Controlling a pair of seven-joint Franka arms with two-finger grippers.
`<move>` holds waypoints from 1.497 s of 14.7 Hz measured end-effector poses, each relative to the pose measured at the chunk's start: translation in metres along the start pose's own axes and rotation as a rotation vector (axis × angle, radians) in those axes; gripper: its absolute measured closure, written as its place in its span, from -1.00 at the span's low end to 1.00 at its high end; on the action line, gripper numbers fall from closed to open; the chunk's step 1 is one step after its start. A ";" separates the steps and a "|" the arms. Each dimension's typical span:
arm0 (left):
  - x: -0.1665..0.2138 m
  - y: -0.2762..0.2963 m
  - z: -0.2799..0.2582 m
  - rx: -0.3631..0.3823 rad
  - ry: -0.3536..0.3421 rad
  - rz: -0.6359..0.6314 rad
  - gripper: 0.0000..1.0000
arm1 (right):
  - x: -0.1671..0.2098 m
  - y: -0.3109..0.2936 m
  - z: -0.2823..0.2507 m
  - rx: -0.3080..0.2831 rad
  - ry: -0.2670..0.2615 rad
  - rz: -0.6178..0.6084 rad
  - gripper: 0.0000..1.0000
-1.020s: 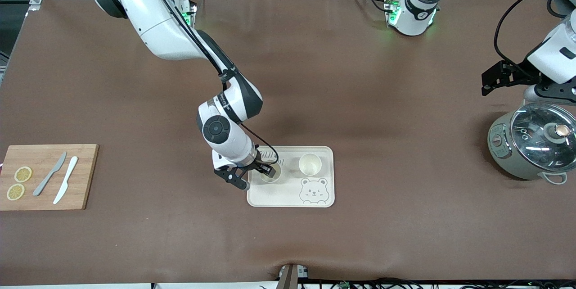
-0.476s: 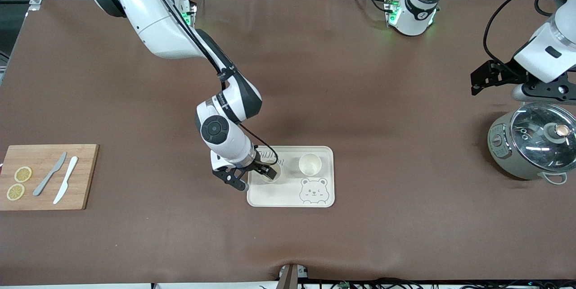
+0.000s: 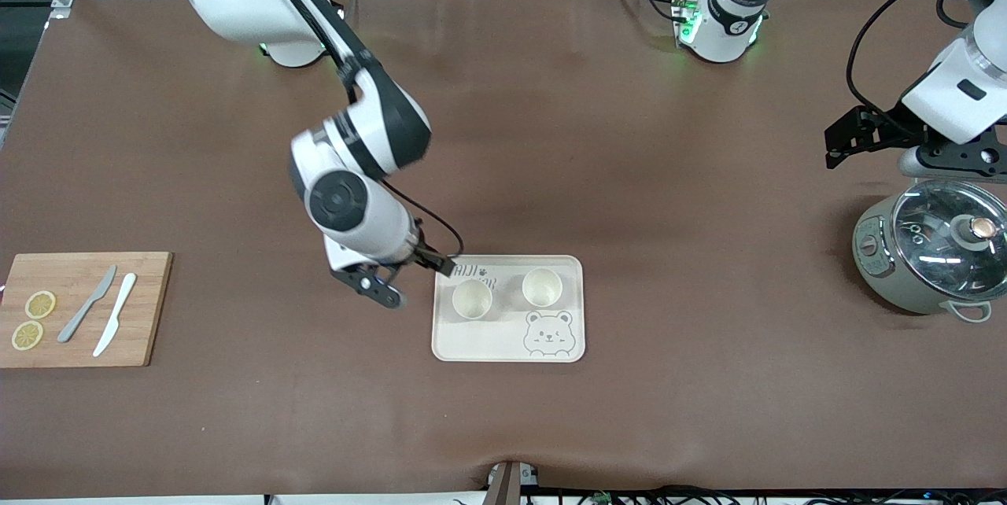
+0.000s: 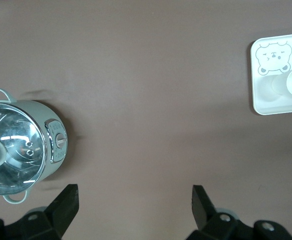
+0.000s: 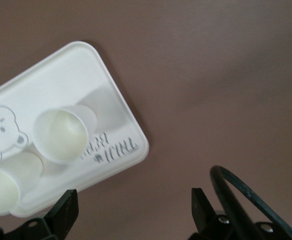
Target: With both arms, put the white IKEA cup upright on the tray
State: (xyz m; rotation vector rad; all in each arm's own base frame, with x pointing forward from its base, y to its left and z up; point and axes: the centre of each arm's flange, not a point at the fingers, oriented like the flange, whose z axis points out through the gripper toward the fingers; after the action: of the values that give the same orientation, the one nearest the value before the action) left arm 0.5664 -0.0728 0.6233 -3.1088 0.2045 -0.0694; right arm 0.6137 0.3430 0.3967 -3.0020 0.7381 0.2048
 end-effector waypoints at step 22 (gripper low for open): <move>0.025 0.000 0.038 0.000 -0.005 -0.010 -1.00 | 0.082 0.302 -0.227 -0.022 0.198 -0.472 -1.00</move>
State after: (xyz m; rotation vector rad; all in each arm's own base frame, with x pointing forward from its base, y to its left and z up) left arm 0.5931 -0.0748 0.5867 -3.1098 0.1894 -0.0626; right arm 0.5723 0.0214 0.6069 -3.1352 0.0185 -0.1050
